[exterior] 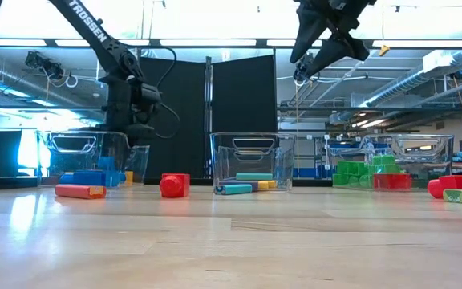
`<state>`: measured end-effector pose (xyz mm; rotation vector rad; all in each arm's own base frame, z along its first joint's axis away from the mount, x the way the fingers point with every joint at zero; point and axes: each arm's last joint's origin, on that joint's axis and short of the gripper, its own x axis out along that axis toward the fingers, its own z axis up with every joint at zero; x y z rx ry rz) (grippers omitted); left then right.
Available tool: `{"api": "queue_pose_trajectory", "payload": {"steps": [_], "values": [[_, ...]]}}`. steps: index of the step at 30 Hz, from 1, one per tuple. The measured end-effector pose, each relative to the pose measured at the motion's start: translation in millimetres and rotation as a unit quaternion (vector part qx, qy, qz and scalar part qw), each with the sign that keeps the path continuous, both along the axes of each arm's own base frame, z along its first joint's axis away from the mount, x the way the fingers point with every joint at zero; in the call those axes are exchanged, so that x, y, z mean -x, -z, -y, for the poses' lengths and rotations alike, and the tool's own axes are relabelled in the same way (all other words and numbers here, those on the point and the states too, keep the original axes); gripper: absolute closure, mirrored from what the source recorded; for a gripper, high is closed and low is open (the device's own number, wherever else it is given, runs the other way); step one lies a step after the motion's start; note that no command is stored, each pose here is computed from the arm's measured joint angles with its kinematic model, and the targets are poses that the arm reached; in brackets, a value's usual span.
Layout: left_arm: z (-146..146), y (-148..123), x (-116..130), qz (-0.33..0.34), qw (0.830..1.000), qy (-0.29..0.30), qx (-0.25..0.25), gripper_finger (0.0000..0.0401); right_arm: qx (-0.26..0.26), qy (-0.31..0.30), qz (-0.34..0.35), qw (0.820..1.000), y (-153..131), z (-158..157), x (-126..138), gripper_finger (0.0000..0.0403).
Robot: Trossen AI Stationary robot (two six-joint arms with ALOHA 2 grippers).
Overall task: Sort blocks by size
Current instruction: Put the blue 1 stud game piece into the left transparent bin
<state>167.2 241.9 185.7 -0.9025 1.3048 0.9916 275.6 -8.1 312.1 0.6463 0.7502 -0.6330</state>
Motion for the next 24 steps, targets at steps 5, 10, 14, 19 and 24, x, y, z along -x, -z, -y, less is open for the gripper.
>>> {"api": "queue_pose_trajectory", "payload": {"steps": [5,10,14,19,24], "values": [[0.5,0.0,0.2,-0.002,1.0,0.019,0.002,0.0243,0.0,-0.003,0.0,1.0,0.0,-1.5,0.0,0.0187],[0.6,0.0,0.1,0.0,1.0,0.026,0.004,0.0243,0.0,-0.003,0.0,1.0,0.0,-1.5,0.0,0.0187],[0.6,0.0,0.0,0.0,1.0,0.026,0.004,0.0242,0.0,-0.003,0.0,1.0,0.0,-1.5,0.0,0.0187],[0.3,0.0,0.0,-0.001,1.0,0.026,0.002,0.0242,0.0,-0.003,0.0,1.0,0.0,-1.5,0.0,0.0187],[0.0,0.0,0.2,-0.006,1.0,0.026,-0.002,0.0242,0.002,-0.001,0.0,1.0,0.1,-1.3,-0.1,0.0187]]}}
